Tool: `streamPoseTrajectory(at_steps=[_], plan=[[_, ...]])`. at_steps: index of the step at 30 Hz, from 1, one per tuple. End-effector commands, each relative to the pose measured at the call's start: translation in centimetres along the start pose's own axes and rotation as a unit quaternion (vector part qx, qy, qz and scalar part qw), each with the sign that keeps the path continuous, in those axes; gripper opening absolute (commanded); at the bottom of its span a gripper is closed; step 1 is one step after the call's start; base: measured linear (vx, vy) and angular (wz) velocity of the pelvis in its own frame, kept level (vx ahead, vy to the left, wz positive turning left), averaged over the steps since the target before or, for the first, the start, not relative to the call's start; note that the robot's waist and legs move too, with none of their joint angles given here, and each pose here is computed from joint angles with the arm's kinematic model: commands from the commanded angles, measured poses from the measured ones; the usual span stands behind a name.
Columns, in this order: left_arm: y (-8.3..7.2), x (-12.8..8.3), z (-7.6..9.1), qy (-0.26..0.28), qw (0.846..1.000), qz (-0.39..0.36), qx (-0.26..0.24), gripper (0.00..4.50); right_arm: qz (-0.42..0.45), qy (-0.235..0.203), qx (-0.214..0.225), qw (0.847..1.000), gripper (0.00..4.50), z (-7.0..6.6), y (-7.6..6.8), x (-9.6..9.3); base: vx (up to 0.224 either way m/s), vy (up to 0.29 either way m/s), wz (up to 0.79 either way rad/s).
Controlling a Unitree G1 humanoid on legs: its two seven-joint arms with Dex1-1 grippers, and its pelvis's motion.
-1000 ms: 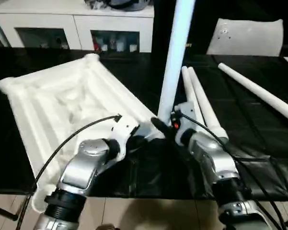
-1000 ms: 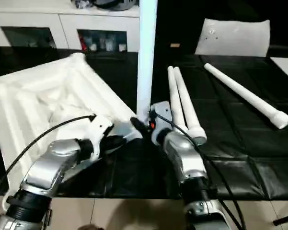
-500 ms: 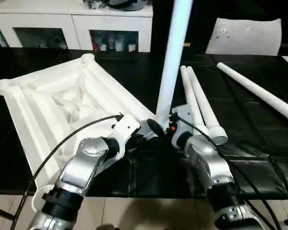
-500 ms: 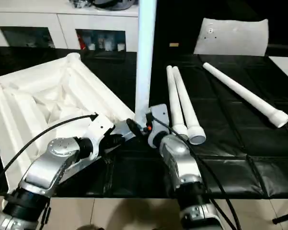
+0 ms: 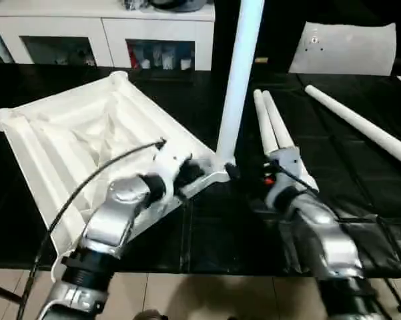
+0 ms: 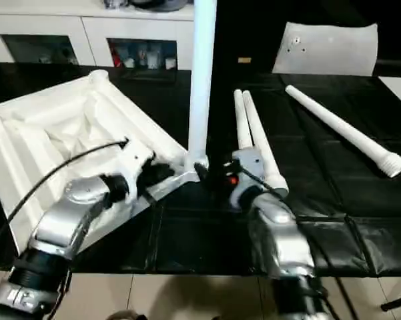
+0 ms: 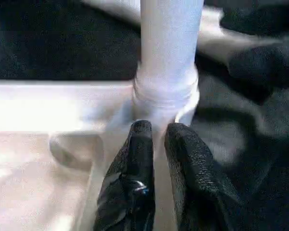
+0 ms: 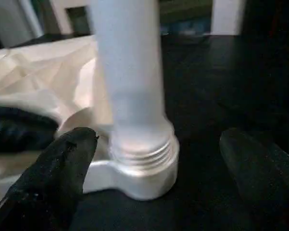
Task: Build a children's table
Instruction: Rotate leg to tighten, then rotate table base
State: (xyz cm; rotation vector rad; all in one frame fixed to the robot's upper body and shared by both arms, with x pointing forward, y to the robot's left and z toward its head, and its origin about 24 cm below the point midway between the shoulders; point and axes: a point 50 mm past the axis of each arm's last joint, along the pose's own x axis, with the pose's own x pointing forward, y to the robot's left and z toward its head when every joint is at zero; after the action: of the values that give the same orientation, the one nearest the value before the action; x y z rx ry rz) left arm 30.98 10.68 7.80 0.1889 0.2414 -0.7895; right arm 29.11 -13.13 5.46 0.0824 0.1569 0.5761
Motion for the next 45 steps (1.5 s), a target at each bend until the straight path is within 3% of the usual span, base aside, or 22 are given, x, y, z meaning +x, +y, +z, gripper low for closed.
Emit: streamPoseTrajectory(at_steps=[1,3,7,8,9,11,14,15,16,17,19,22,26,30,37,39,43,45], plan=[[0.3,-0.2,1.3,-0.031,0.999,0.009,0.0,0.97,0.019,0.013,-0.005,1.0,4.5,-0.2,0.6,-0.1,0.0,0.0,0.0],[1.6,-1.1,1.9,-0.047,0.998,0.044,-0.012,0.97,0.042,0.026,-0.013,0.999,4.5,-0.5,1.5,-0.3,0.0,0.0,0.0],[4.9,-3.8,1.7,-0.02,0.99,0.142,0.002,0.97,0.067,0.044,-0.035,0.996,4.5,-1.0,2.8,-0.1,0.0,0.0,0.0],[7.4,-6.3,1.4,0.011,0.973,0.228,0.017,0.97,0.079,0.059,-0.036,0.994,4.5,-1.3,3.4,0.1,0.0,0.0,0.0],[8.0,-7.1,1.3,0.02,0.967,0.252,0.019,0.78,0.082,0.063,-0.035,0.994,4.5,-1.4,3.6,0.2,0.0,0.0,0.0],[10.3,-10.7,0.6,0.064,0.937,0.34,0.038,0.6,0.089,0.077,-0.036,0.992,4.5,-1.7,4.1,0.5,0.0,0.0,0.0],[11.4,-13.7,-0.2,0.116,0.911,0.391,0.066,0.41,0.085,0.091,-0.048,0.991,4.5,-2.1,4.2,0.8,0.0,0.0,0.0],[11.8,-15.1,-0.5,0.151,0.894,0.412,0.094,0.27,0.08,0.1,-0.049,0.99,4.5,-2.3,4.2,0.9,0.0,0.0,0.0],[11.9,-15.4,-0.7,0.16,0.89,0.415,0.101,0.27,0.079,0.103,-0.049,0.99,4.5,-2.4,4.1,1.0,0.0,0.0,0.0],[12.1,-17.1,-1.3,0.208,0.868,0.432,0.132,0.18,0.073,0.116,-0.051,0.989,4.5,-2.7,4.1,1.1,0.0,0.0,0.0],[12.0,-18.4,-2.3,0.244,0.854,0.441,0.13,0.17,0.074,0.13,-0.05,0.987,4.5,-3.1,4.2,1.3,0.0,0.0,0.0],[11.8,-18.7,-3.1,0.267,0.853,0.43,0.125,0.03,0.082,0.14,-0.054,0.985,4.5,-3.4,4.3,1.4,0.0,0.0,0.0],[10.5,-18.2,-4.3,0.298,0.869,0.384,0.096,0.03,0.075,0.155,-0.055,0.983,4.5,-4.1,4.4,2.0,0.0,0.0,0.0],[10.1,-17.5,-4.1,0.278,0.883,0.364,0.103,0.03,0.072,0.155,-0.057,0.984,4.5,-4.2,4.5,2.8,0.0,0.0,0.0],[10.0,-17.6,-3.8,0.286,0.886,0.349,0.109,0.03,0.071,0.155,-0.063,0.983,4.5,-4.2,4.5,3.9,0.0,0.0,0.0],[9.2,-17.2,-4.6,0.3,0.9,0.304,0.086,0.03,0.07,0.153,-0.063,0.984,4.5,-4.2,4.5,4.2,0.0,0.0,0.0],[7.8,-16.8,-5.9,0.327,0.912,0.24,0.058,0.03,0.069,0.152,-0.065,0.984,4.5,-4.2,4.4,4.6,0.0,0.0,0.0],[6.3,-15.9,-6.0,0.318,0.93,0.179,0.029,0.03,0.059,0.147,-0.059,0.986,4.5,-4.1,4.2,5.2,0.0,0.0,0.0]])
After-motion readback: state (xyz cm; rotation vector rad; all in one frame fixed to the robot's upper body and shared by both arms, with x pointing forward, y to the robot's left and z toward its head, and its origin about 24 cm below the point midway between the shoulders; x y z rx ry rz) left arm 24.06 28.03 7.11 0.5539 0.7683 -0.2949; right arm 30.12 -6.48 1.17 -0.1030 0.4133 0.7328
